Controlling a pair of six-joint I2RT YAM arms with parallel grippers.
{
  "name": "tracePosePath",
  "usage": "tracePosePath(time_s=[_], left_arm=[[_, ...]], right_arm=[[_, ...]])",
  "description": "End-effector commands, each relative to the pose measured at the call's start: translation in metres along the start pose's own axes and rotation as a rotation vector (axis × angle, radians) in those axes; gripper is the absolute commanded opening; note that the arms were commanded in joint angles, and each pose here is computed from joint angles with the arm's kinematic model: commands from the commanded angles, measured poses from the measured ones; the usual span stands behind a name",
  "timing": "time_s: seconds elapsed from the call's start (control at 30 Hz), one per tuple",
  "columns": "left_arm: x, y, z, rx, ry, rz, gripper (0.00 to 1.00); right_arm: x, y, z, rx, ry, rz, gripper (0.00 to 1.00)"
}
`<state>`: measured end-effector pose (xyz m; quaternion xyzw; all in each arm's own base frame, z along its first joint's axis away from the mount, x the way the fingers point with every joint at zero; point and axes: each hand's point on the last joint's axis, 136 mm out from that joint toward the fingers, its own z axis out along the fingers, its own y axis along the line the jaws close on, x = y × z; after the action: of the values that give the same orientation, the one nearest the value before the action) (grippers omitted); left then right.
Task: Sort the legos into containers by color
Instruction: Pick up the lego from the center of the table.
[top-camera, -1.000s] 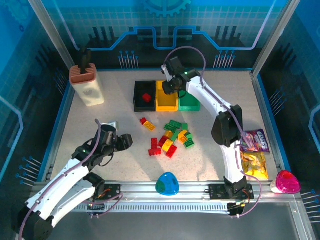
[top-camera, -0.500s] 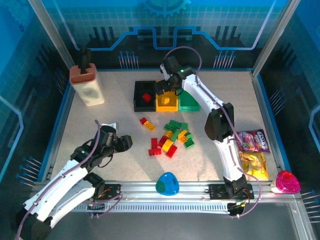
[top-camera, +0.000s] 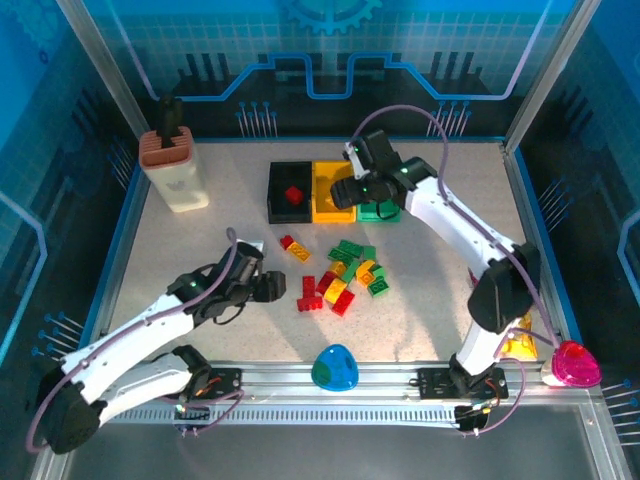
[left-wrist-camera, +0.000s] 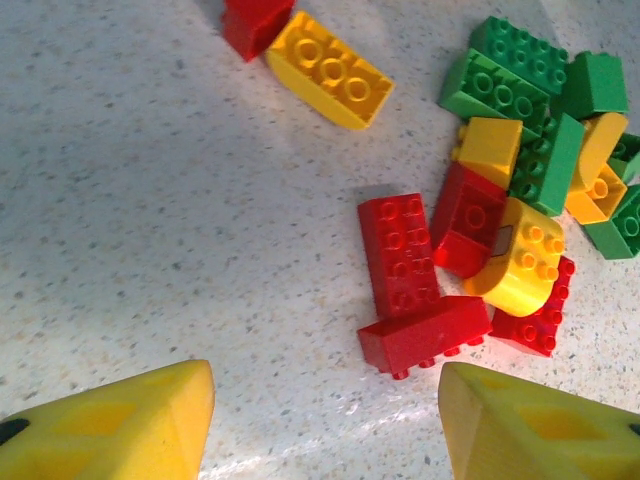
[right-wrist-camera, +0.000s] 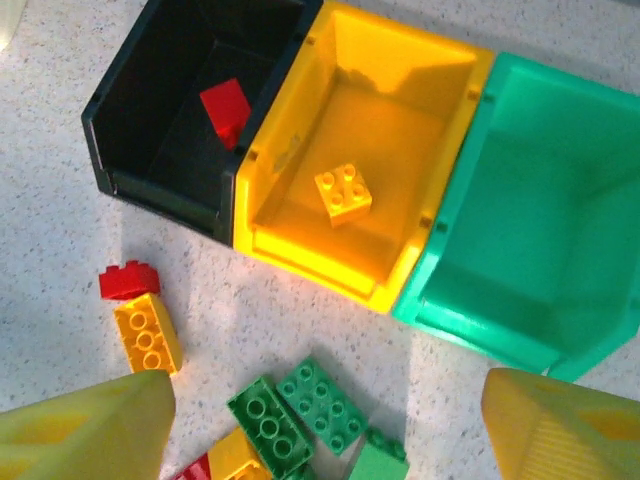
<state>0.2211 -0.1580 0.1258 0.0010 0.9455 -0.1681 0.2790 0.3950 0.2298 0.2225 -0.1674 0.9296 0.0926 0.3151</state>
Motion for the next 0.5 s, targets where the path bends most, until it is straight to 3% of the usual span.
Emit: tracePosePath(time_s=[0.0, 0.17, 0.47], left_arm=[[-0.019, -0.022, 0.001, 0.034, -0.049, 0.059, 0.62], [-0.028, -0.041, 0.011, 0.054, -0.042, 0.080, 0.62], [-0.028, -0.048, 0.014, 0.062, -0.041, 0.084, 0.62]], right_arm=[[0.029, -0.012, 0.007, 0.027, 0.034, 0.057, 0.77], [0.073, -0.027, 0.018, 0.037, 0.101, 0.148, 0.69], [0.127, -0.028, 0.054, 0.045, 0.232, 0.219, 0.64]])
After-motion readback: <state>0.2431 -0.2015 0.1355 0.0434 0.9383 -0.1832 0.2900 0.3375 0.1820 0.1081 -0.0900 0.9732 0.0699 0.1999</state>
